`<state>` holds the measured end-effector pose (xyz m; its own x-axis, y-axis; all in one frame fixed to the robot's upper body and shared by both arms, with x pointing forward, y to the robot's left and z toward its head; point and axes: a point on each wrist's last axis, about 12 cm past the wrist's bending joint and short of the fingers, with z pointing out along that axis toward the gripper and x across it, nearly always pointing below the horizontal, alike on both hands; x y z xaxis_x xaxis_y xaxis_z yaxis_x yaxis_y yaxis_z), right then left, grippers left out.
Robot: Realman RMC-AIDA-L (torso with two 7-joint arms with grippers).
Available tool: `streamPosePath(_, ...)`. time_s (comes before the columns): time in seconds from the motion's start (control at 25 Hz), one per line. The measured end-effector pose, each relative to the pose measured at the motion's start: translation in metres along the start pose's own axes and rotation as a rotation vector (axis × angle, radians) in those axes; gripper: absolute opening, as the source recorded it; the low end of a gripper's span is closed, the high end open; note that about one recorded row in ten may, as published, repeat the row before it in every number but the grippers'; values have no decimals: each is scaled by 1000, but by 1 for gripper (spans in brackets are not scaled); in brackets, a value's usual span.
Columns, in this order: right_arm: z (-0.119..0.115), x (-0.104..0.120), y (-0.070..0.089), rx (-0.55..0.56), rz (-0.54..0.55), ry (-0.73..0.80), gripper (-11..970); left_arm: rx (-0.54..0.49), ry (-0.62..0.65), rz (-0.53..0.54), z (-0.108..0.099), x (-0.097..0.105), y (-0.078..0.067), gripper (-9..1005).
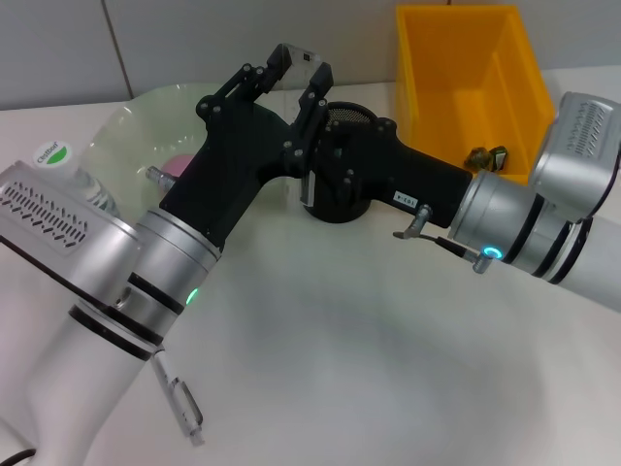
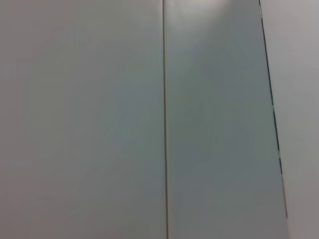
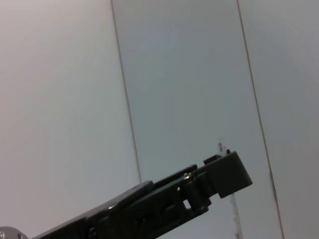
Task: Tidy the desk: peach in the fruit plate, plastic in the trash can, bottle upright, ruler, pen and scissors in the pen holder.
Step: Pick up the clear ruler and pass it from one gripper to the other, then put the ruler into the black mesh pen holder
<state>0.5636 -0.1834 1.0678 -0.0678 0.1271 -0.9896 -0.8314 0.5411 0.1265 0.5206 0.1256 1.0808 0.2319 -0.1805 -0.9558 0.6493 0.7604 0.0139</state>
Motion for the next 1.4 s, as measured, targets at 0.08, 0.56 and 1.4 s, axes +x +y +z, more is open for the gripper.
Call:
streamPosePath(0.08,1,0,0,-1,2,4,44,1,3,0,1,0,0,403)
streamPosePath(0.56,0,0,1,-11,-6,5,14,9,4,-34,3,0,0,462)
streamPosePath(1.4,-8,-11,-1,1,-28,-97,41,105,-12,-235,-45,-5,14,766)
